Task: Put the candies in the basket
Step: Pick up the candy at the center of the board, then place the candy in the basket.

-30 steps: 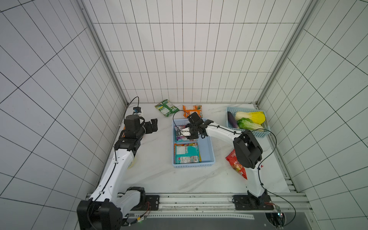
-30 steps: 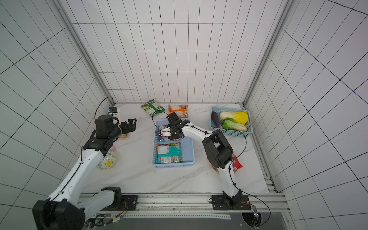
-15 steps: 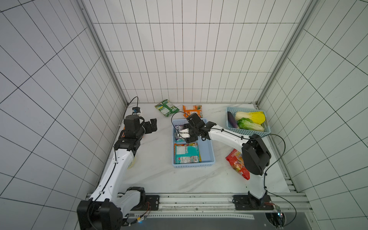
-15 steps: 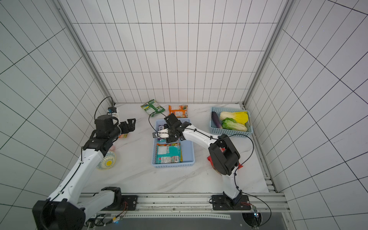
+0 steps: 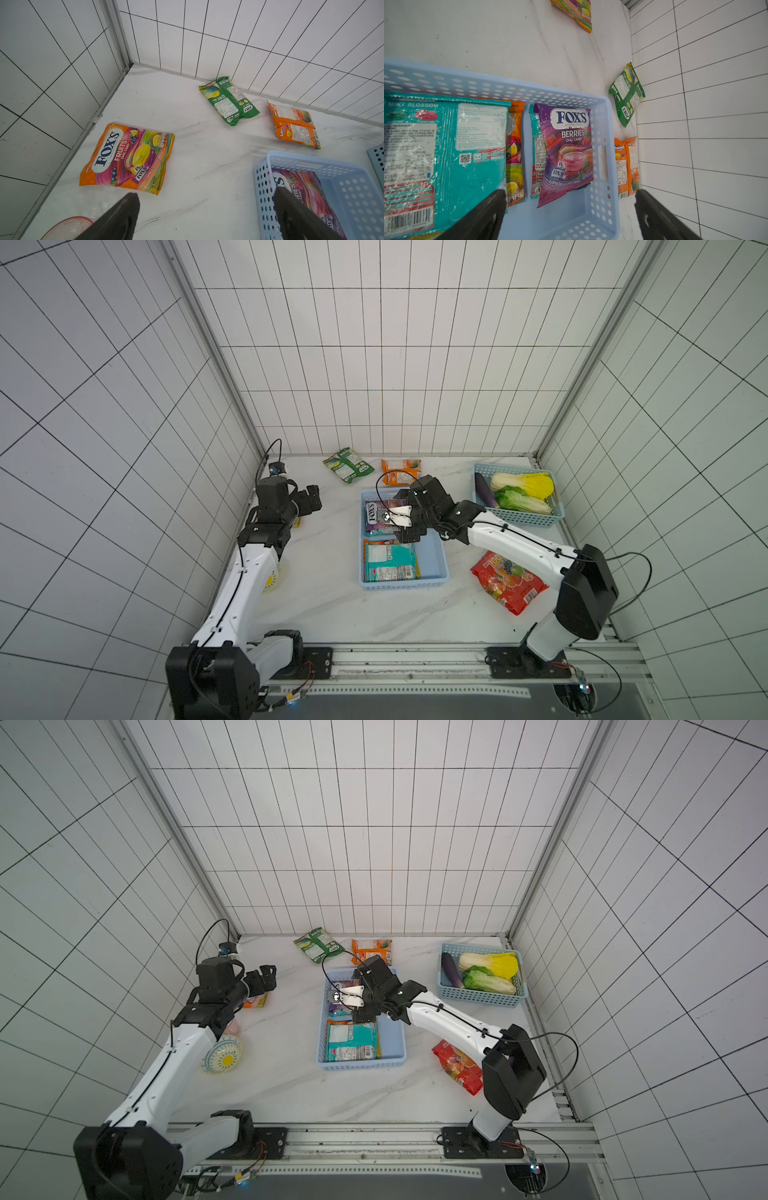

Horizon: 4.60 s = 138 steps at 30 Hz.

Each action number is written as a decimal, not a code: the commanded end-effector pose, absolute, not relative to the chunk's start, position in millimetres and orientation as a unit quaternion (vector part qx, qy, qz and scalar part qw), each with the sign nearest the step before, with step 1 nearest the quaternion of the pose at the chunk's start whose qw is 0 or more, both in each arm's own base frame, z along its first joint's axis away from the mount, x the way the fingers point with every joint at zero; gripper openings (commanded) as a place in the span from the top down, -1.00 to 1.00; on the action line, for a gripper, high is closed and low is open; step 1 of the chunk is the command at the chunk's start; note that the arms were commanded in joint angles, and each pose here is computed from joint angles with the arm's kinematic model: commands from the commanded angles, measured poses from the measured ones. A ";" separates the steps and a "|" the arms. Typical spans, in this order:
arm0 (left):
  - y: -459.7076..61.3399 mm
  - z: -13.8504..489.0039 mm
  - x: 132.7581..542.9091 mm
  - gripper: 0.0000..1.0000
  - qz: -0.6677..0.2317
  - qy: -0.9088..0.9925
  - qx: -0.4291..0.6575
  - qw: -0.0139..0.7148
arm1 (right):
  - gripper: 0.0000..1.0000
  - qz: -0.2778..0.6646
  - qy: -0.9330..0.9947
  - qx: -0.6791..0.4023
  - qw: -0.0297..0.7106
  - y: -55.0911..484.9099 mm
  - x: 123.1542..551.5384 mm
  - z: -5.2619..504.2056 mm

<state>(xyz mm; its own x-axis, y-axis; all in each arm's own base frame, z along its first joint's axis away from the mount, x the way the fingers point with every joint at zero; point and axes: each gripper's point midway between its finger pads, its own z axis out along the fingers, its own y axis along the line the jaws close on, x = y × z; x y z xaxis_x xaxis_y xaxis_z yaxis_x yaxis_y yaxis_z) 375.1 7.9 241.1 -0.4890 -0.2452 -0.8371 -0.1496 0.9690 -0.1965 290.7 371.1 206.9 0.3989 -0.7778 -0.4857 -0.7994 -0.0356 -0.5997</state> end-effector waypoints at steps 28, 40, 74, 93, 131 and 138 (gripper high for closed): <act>87.9 179.9 416.0 -0.97 -0.005 0.887 -0.280 0.367 | -0.98 -0.109 0.764 -0.352 0.530 155.4 289.0 267.8; 103.6 141.5 433.1 -0.96 -0.009 0.899 -0.315 0.304 | -0.98 -0.122 0.726 -0.343 0.583 141.0 271.1 253.2; 123.6 13.2 434.0 -0.75 -0.047 0.915 -0.380 0.129 | -0.98 -0.123 0.701 -0.338 0.616 141.2 271.8 252.5; 116.3 35.8 437.9 1.00 -0.048 0.922 -0.350 0.158 | -0.98 -0.119 0.693 -0.331 0.629 137.6 268.8 261.5; -79.7 228.5 444.5 1.00 -0.018 0.885 0.246 0.395 | -0.98 -0.133 0.688 -0.337 0.629 135.8 270.3 255.9; -114.8 252.0 412.5 1.00 -0.025 0.782 0.470 0.409 | -0.98 -0.128 0.684 -0.339 0.634 137.0 268.8 257.6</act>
